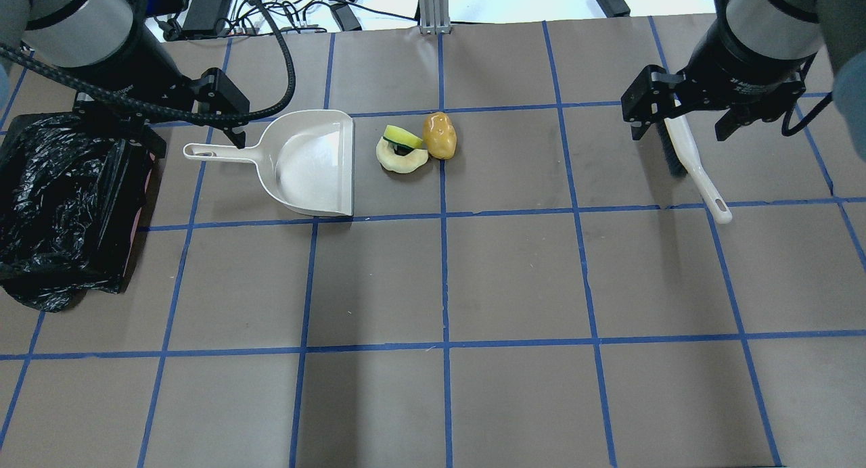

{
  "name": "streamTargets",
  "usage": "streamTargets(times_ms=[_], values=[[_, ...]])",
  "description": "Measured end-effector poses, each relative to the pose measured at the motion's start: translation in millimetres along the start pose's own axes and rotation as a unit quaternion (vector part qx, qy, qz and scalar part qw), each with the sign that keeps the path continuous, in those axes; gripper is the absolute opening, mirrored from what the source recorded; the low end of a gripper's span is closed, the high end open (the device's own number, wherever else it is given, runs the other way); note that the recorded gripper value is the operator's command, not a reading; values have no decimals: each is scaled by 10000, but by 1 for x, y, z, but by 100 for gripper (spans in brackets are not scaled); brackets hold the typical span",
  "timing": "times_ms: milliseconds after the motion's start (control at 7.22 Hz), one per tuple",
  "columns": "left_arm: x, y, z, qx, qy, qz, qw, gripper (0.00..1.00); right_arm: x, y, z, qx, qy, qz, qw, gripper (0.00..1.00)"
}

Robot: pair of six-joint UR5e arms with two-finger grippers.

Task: Sweep and dump trash into bin
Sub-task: 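Move the left gripper to the dustpan handle while the right gripper approaches the brush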

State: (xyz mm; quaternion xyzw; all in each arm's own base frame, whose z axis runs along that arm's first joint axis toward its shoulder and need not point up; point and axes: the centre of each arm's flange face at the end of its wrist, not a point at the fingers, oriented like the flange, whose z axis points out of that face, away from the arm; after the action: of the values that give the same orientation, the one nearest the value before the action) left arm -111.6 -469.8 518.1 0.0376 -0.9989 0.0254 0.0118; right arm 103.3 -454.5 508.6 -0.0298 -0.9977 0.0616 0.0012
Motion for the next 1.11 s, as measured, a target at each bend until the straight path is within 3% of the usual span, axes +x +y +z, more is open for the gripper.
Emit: streamTargets(times_ms=[416, 693, 1108], values=[[-1, 0, 1, -17, -8, 17, 10000, 100, 0, 1, 1, -49, -17, -5, 10000, 100], [-1, 0, 1, -8, 4, 81, 10000, 100, 2, 8, 10, -482, 16, -1, 9988, 100], [-5, -3, 3, -22, -73, 457, 9989, 100, 9, 9, 14, -632, 76, -66, 9979, 100]])
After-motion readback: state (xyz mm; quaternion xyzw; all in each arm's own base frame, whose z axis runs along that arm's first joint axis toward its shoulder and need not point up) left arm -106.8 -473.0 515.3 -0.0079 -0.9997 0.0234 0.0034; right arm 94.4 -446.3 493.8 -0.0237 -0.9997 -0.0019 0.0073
